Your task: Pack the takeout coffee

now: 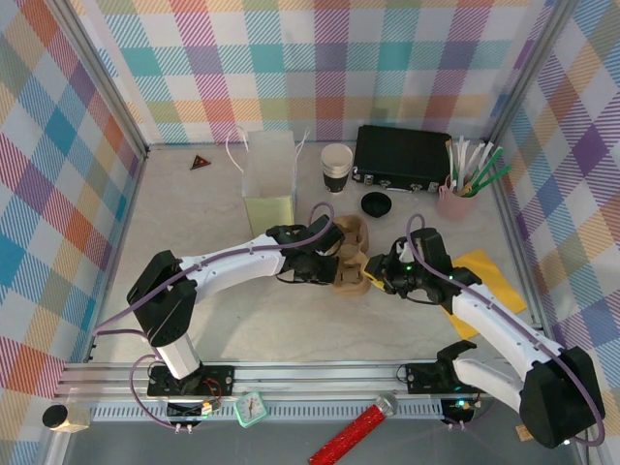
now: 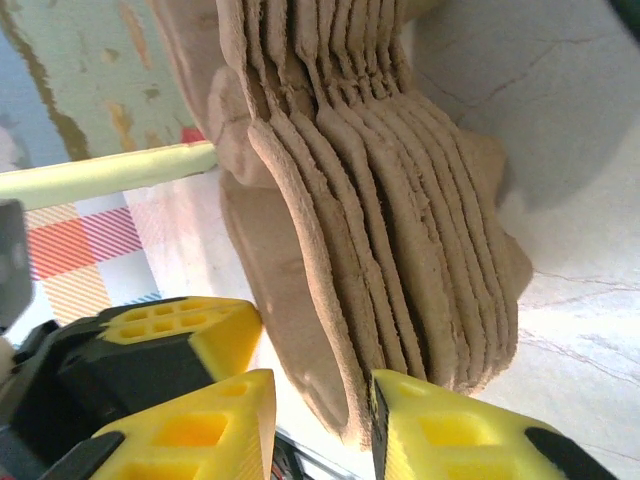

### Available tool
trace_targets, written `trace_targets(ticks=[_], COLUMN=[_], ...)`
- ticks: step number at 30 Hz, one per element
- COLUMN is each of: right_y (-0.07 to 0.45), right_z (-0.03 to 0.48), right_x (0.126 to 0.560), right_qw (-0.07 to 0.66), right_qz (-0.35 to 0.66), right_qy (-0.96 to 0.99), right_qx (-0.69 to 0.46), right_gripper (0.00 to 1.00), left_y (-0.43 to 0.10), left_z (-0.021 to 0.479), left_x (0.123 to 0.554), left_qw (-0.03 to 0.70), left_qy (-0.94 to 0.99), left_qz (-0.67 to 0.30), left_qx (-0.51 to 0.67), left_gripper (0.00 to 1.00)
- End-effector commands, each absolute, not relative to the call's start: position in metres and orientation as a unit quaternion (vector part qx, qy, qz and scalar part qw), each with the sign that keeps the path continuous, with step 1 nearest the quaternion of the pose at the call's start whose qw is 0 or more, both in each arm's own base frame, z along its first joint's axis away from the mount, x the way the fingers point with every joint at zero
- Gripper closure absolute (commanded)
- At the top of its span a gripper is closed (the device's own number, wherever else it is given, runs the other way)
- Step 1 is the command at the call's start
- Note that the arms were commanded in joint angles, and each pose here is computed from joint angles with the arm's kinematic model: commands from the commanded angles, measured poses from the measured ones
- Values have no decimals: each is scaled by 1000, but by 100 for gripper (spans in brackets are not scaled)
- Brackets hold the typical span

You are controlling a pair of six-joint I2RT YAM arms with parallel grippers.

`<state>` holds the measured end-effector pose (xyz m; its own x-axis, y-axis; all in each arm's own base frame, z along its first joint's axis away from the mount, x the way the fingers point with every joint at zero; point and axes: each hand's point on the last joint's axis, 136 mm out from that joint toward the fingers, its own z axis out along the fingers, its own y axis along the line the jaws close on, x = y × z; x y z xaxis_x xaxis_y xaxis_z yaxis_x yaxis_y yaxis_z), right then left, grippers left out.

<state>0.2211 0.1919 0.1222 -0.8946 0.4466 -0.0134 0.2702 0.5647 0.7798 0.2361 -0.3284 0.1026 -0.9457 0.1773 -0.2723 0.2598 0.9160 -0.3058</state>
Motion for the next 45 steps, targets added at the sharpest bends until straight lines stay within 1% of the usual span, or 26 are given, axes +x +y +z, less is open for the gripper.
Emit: trace_targets(ticks=[1, 5, 7, 19, 22, 28, 29, 31, 32, 33, 37, 39, 41, 42, 43, 44, 45], right_y=[194, 194, 195, 197, 198, 198, 197, 197, 197, 197, 195, 194, 194, 193, 193, 192, 192], right_z=[131, 133, 133, 135, 131, 127, 128, 128, 128, 129, 131, 131, 133, 133, 134, 134, 134], right_x=[220, 221, 223, 228, 229, 232, 233, 234, 233, 233, 232, 231, 230, 230, 229, 229, 229], right_qw=[107, 111, 113, 117, 115, 115, 117, 119, 118, 119, 122, 122, 125, 125, 126, 127, 127], right_qz=[421, 422, 426, 432, 431, 428, 427, 427, 426, 426, 421, 419, 419, 419, 418, 417, 417], right_qy=[881, 880, 878, 874, 874, 874, 874, 874, 875, 875, 877, 878, 878, 878, 878, 879, 879], right_qx=[186, 185, 187, 191, 194, 199, 199, 198, 198, 197, 195, 196, 194, 194, 194, 194, 194], right_gripper=[68, 67, 67, 69, 74, 77, 80, 82, 87, 88, 89, 95, 97, 98, 98, 98, 99], left_y=[-348, -349, -349, -353, -354, -356, -356, -356, -355, -355, -352, -348, -343, -340, -337, -332, -328], left_z=[126, 131, 130, 139, 145, 145, 145, 147, 148, 149, 155, 158, 163, 165, 166, 165, 163], left_x=[241, 241, 241, 244, 244, 244, 243, 244, 244, 244, 246, 249, 252, 254, 255, 257, 258], left_qw=[140, 144, 143, 151, 156, 154, 154, 156, 158, 159, 170, 179, 190, 193, 197, 196, 190], left_qy=[959, 958, 958, 954, 952, 951, 951, 950, 950, 950, 950, 950, 951, 952, 952, 955, 958], left_qz=[-209, -211, -210, -217, -223, -228, -229, -229, -229, -229, -223, -218, -211, -209, -207, -201, -200], left_qx=[129, 133, 133, 140, 142, 141, 142, 142, 142, 142, 140, 134, 122, 116, 107, 93, 80], left_gripper=[98, 97, 95, 93, 92, 91, 91, 90, 90, 89, 88, 87, 87, 85, 81, 79, 79])
